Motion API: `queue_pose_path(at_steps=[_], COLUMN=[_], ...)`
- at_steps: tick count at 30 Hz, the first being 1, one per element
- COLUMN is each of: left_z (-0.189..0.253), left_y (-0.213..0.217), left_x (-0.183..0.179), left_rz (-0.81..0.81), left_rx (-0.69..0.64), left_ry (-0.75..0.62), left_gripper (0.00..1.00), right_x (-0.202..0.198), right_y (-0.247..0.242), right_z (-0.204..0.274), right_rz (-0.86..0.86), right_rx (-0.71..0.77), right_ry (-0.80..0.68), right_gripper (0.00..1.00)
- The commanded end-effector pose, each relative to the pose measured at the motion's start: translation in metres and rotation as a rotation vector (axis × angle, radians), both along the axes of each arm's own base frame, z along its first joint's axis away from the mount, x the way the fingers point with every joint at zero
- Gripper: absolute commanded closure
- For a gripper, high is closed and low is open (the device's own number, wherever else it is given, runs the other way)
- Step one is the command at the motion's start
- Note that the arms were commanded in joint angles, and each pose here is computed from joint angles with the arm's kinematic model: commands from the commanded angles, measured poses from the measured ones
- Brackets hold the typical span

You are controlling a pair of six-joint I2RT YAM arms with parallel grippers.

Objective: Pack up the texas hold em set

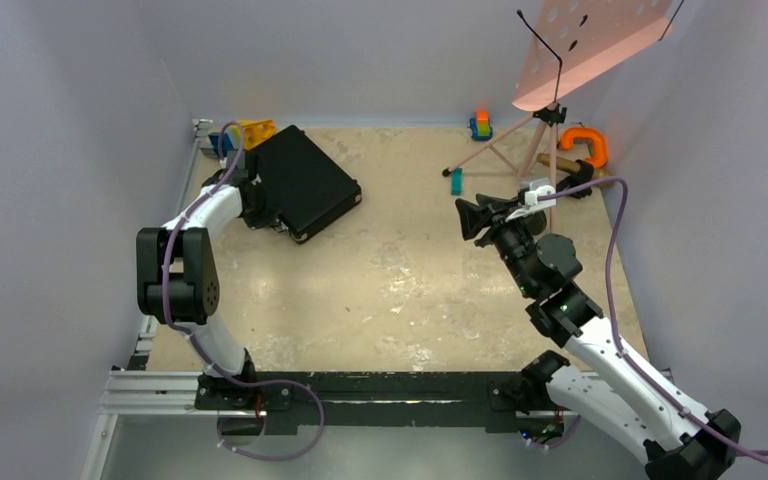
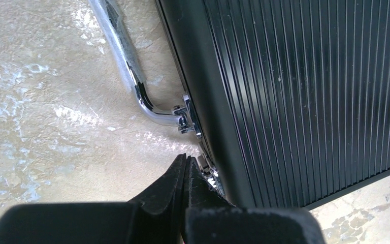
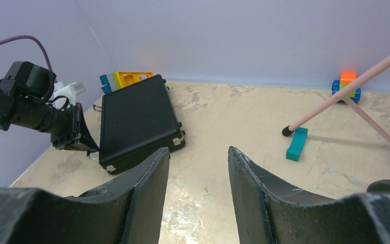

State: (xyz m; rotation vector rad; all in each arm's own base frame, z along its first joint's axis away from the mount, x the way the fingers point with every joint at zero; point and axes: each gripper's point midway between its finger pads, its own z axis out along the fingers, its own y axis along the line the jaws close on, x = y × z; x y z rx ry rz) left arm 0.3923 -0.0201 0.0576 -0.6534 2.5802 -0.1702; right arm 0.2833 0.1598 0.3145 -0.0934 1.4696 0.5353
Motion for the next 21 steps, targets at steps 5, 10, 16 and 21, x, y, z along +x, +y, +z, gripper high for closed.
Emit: queue_pose_path(at_steps=[5, 10, 16, 21], left_z=[-0.023, -0.023, -0.023, 0.017], left_y=[-0.026, -0.03, -0.028, 0.004], left_x=[-0.048, -0.054, -0.058, -0.05], left_rz=[-0.033, -0.073, -0.075, -0.011], left_rx=[-0.138, -0.153, -0.116, 0.082], left_ry=[0.172, 0.187, 0.187, 0.028], left_gripper=[1.0, 1.0, 1.0, 1.0], right_x=[-0.001, -0.003, -0.003, -0.003], right_y=[-0.01, -0.011, -0.012, -0.012], right_z=[0.008, 0.009, 0.008, 0.008], right_rz=[-0.038, -0.042, -0.044, -0.041], right_rx=[0.007, 0.012, 0.013, 0.015], right_ry=[-0.039, -0.044, -0.044, -0.044], right_gripper=[0.49, 0.49, 0.49, 0.49])
